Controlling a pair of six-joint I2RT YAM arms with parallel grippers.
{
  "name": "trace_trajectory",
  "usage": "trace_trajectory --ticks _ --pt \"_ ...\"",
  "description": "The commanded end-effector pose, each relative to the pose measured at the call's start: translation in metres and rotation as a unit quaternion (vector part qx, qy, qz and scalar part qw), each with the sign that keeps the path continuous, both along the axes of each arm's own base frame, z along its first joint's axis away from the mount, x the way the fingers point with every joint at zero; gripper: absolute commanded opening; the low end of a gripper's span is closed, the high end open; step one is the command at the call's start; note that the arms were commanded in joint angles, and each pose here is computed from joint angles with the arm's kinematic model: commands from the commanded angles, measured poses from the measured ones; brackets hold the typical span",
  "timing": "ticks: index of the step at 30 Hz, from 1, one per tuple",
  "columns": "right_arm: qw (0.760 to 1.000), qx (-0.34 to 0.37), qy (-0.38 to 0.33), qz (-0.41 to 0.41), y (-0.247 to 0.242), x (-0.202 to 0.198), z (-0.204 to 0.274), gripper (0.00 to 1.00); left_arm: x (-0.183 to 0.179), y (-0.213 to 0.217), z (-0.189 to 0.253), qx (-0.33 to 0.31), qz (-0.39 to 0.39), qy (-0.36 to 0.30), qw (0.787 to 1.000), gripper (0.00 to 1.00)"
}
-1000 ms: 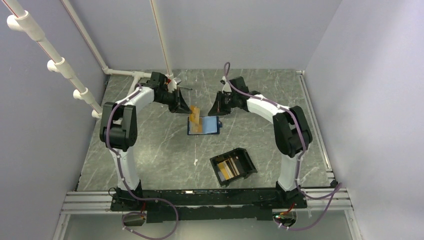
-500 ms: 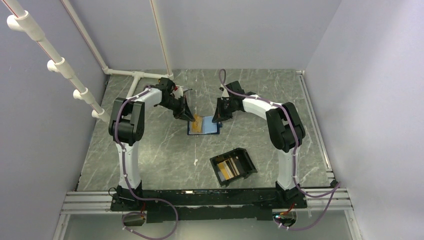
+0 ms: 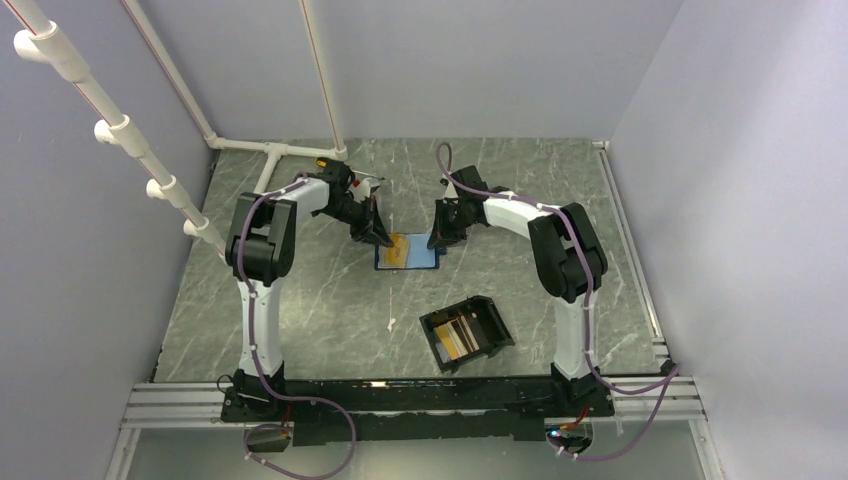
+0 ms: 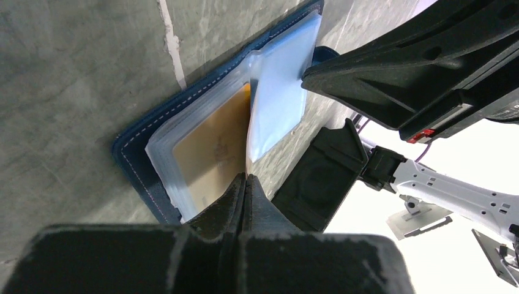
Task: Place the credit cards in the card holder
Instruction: Insert the credit card into the card holder.
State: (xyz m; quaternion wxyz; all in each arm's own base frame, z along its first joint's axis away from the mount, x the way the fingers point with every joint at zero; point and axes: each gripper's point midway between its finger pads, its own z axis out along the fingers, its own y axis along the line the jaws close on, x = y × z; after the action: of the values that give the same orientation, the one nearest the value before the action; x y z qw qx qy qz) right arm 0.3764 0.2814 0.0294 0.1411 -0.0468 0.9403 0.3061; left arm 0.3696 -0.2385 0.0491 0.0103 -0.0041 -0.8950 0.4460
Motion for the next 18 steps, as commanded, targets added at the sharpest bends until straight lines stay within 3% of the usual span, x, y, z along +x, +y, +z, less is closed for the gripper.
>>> trace_trajectory --ticks 1,18 --pt "1.0 -0.018 -0.007 0.001 -0.006 0.002 -0.008 0.0 0.006 -0.005 0.001 -0.011 -0.017 -0.019 1.0 0.0" --pt "1.0 -0.012 -0.004 0.003 -0.003 0.004 -0.01 0.0 0.021 -0.018 -0.01 -0.015 0.003 -0.036 0.999 0.0"
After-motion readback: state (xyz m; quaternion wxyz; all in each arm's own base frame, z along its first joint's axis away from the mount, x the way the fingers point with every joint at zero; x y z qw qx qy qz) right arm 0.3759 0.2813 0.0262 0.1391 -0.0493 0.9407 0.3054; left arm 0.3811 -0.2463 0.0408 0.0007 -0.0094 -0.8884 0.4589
